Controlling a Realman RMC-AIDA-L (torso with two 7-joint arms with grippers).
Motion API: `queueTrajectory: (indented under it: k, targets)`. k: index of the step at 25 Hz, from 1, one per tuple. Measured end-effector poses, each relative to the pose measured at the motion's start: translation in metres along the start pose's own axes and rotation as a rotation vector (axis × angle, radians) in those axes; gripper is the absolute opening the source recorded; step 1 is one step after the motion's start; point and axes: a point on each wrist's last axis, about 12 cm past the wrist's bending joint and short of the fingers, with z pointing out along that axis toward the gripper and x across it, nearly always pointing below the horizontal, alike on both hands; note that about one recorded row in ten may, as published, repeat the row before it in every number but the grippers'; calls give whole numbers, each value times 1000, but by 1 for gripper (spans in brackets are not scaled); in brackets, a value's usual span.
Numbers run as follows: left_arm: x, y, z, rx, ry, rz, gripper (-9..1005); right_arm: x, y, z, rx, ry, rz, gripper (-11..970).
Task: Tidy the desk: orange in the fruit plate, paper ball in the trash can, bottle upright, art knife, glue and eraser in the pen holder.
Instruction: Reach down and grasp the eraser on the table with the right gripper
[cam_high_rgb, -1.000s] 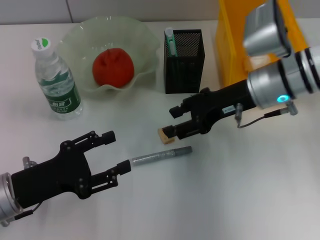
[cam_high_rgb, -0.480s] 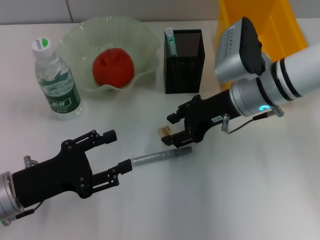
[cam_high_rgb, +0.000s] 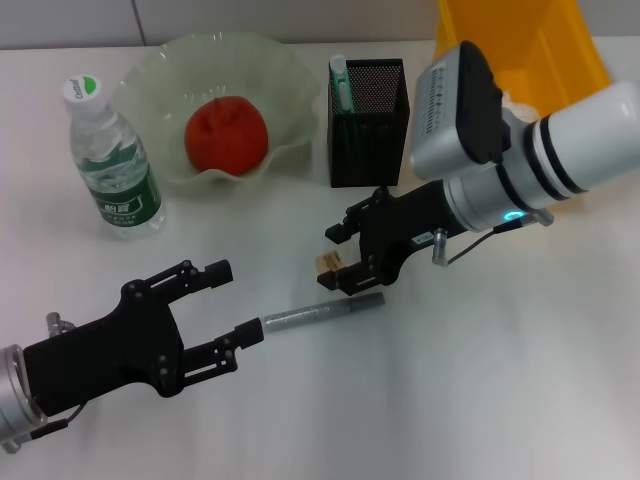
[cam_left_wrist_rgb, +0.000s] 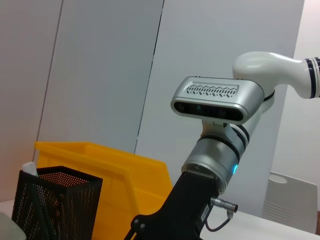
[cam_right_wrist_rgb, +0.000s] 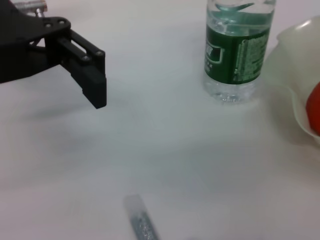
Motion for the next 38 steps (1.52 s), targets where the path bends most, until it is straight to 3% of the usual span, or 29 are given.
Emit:
queueTrajectory:
  k: [11,26,38]
  targets:
    - [0,-1,-2,-3,-11,-9,770,0,-1,4,7,15,-14,622]
    - [-1,-4,-1,15,-24,0,771,-12,-4,8,13,46,226,621]
    - [-3,-4,-1,25,-36,2,771,-10,-3,13,36,75,260,620]
